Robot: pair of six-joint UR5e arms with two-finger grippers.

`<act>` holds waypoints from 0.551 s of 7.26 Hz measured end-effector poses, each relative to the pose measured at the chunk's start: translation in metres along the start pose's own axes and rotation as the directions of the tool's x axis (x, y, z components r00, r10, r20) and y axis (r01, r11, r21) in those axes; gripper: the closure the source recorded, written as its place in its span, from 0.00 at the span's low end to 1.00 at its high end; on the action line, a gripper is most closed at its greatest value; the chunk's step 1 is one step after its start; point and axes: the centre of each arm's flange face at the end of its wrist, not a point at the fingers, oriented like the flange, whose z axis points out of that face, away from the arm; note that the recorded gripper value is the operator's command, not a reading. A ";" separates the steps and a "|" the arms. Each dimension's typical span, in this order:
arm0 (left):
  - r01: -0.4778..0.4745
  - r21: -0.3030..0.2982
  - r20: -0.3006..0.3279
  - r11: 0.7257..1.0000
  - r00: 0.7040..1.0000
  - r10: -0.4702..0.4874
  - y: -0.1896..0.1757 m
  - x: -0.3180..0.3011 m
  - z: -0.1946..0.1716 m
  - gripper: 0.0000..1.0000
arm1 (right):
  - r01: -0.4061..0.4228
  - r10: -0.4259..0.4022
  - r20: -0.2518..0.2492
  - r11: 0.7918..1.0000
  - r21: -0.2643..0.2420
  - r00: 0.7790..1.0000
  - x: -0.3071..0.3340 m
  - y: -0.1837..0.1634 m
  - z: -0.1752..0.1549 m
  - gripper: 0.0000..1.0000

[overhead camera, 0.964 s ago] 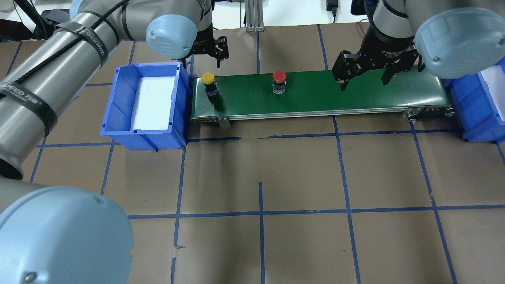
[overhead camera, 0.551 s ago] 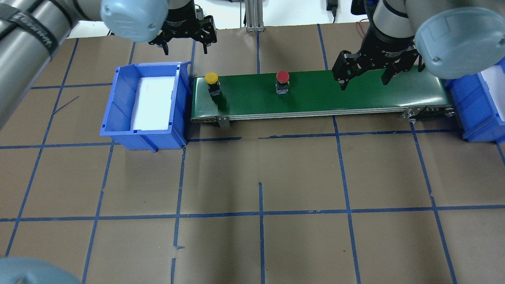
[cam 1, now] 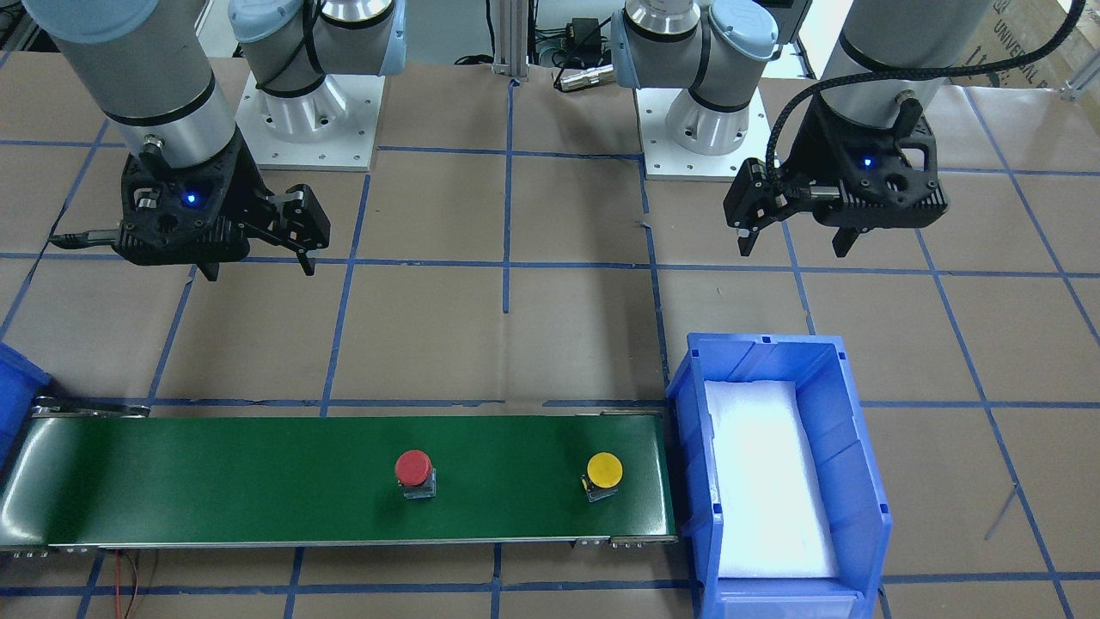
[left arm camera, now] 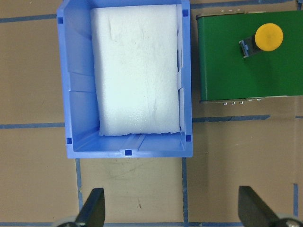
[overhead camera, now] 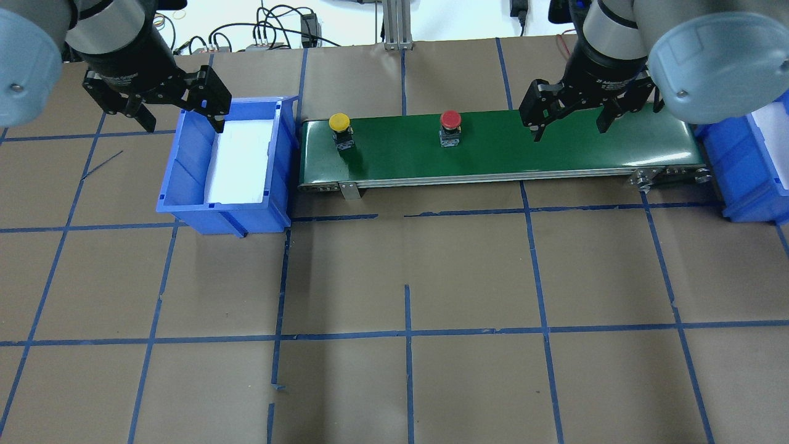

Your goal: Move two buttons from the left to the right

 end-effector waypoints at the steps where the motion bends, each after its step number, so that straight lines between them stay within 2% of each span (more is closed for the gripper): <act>1: 0.001 -0.004 -0.002 1.000 1.000 -0.001 0.005 -0.002 -0.003 0.00 | 0.000 0.000 0.001 1.000 0.000 1.000 0.000 0.000 0.000 0.00; 4: 0.004 -0.012 -0.001 1.000 1.000 -0.004 0.013 -0.005 -0.013 0.00 | -0.010 0.010 0.003 1.000 0.002 1.000 0.000 0.000 -0.001 0.00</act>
